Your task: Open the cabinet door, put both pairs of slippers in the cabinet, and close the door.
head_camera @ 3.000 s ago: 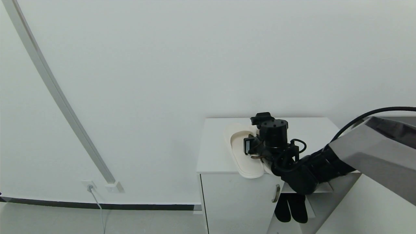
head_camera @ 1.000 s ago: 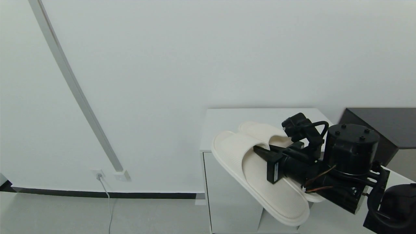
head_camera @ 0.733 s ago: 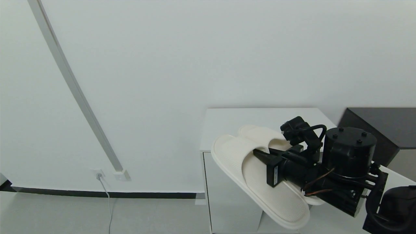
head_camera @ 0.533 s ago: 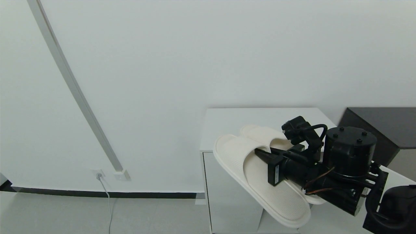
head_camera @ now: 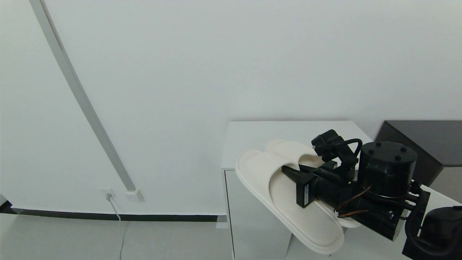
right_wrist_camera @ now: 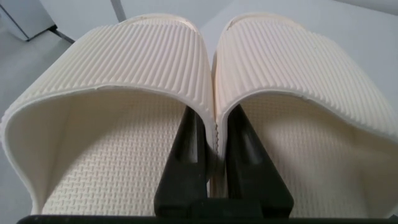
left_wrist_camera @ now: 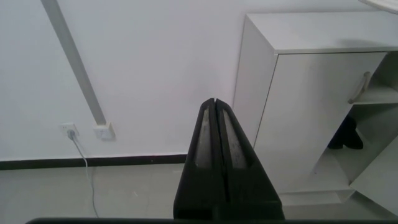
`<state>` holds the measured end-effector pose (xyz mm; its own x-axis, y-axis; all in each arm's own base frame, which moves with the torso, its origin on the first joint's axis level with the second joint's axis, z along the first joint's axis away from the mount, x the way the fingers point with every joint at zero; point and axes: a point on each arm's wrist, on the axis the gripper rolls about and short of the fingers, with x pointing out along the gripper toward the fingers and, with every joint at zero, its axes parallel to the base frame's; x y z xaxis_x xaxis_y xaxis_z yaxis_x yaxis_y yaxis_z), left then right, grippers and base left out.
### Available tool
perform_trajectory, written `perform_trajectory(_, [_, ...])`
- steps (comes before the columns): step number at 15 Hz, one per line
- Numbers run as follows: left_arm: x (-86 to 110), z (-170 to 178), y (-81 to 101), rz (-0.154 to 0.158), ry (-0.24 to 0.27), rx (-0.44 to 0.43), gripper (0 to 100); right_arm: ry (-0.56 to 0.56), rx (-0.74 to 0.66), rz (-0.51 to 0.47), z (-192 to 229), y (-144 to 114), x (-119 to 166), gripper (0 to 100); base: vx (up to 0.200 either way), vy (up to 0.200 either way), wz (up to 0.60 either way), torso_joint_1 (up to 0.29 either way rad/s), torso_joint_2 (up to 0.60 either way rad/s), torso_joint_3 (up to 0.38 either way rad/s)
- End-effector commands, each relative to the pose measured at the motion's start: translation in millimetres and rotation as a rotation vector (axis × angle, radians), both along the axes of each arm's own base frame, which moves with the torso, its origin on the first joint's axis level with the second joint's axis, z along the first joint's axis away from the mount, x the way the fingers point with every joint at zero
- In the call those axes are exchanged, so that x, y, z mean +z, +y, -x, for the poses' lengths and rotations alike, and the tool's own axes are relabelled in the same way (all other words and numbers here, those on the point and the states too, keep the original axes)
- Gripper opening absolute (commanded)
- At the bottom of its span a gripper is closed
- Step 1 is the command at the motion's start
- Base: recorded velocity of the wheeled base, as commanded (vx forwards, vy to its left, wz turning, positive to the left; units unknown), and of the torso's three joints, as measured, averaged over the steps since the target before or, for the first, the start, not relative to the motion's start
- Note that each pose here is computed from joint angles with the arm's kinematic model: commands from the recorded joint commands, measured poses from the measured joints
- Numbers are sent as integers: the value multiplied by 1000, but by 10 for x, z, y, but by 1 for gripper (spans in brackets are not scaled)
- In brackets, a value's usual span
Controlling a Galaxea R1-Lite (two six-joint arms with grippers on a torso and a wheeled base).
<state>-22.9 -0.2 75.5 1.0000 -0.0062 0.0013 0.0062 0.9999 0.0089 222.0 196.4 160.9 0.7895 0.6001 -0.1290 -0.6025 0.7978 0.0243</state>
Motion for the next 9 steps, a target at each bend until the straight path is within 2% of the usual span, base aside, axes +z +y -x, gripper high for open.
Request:
perform_trajectory(1, [0,-1,0,0,1,2,0,5,0,4,-6,5,-19,0,0,-200,0,-7,-2,12])
perform_trajectory(9, [0,-1,0,0,1,2,0,1,15,-1,13,21,-7,0,0,-200,0,2,4,3])
